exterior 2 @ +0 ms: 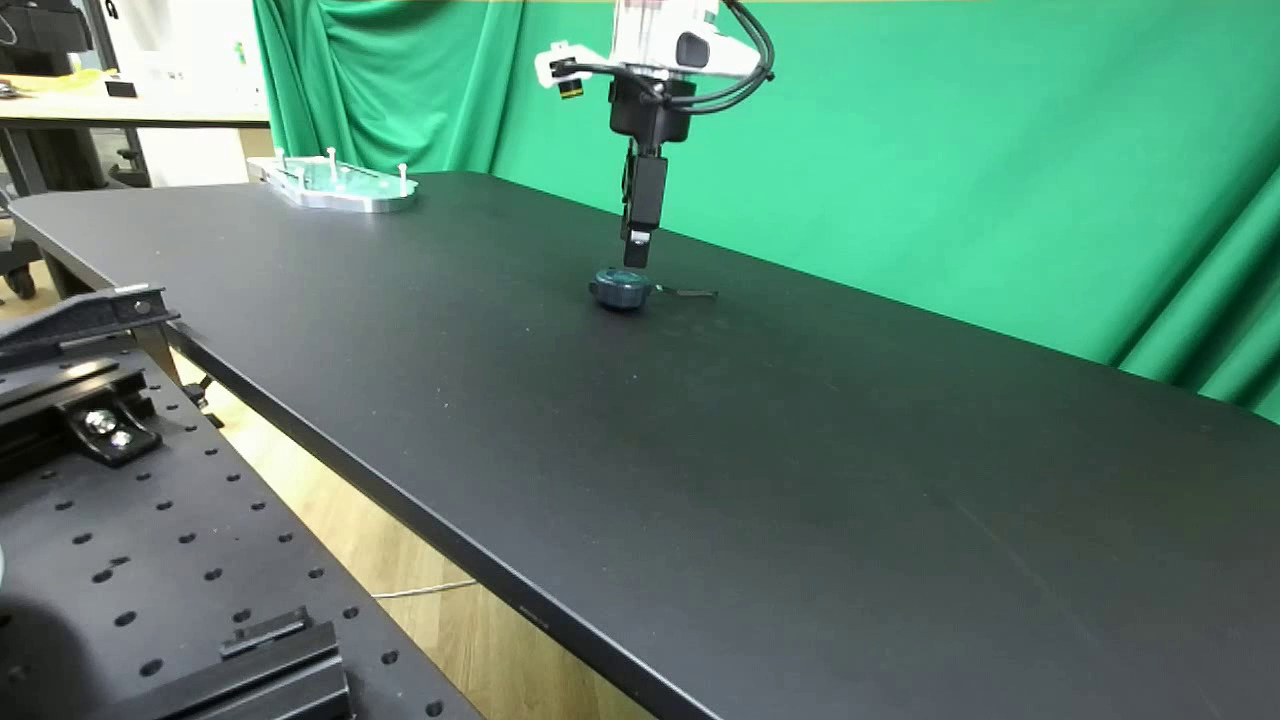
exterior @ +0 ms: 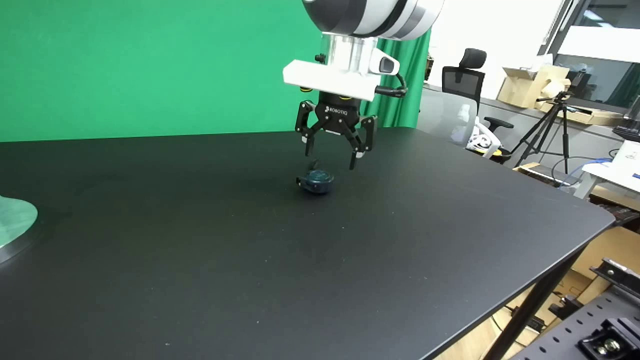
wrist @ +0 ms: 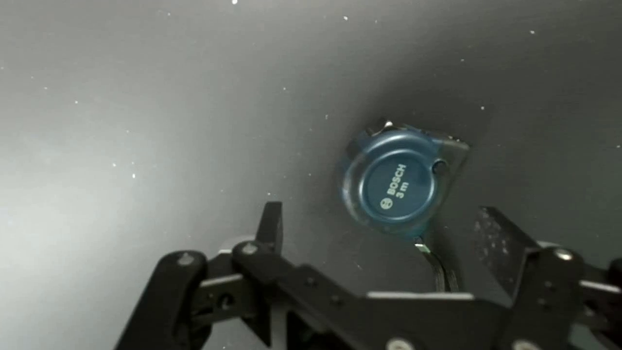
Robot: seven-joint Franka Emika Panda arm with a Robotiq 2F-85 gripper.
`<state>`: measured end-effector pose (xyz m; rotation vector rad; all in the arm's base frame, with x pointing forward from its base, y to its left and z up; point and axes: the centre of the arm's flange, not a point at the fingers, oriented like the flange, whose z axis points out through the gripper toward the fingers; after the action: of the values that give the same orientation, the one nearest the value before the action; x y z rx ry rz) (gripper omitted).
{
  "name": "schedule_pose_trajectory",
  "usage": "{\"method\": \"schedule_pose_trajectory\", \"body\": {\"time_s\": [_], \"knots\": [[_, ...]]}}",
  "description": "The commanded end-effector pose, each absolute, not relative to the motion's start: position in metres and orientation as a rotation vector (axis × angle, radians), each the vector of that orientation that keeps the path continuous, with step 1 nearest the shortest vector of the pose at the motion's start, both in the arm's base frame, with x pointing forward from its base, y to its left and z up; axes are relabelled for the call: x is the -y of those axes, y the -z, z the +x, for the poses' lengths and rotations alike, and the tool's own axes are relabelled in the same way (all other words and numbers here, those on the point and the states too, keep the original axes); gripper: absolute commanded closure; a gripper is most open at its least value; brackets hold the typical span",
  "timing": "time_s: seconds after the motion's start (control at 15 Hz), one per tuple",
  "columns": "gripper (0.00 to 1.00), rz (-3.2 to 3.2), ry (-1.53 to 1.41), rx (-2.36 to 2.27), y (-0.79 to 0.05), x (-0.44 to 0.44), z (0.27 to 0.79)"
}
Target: Move the tape measure from left to right.
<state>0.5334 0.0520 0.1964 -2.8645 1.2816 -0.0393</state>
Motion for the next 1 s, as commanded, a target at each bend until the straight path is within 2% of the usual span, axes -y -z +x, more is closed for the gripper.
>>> {"method": "schedule_pose_trajectory", "body": {"time_s": [0.0,0.93], "knots": [[0.00,-2.844,0.073,-1.318,-0.189,-0.062,0.553],[0.01,-2.849,-0.010,-1.368,-0.159,-0.067,0.558]]}}
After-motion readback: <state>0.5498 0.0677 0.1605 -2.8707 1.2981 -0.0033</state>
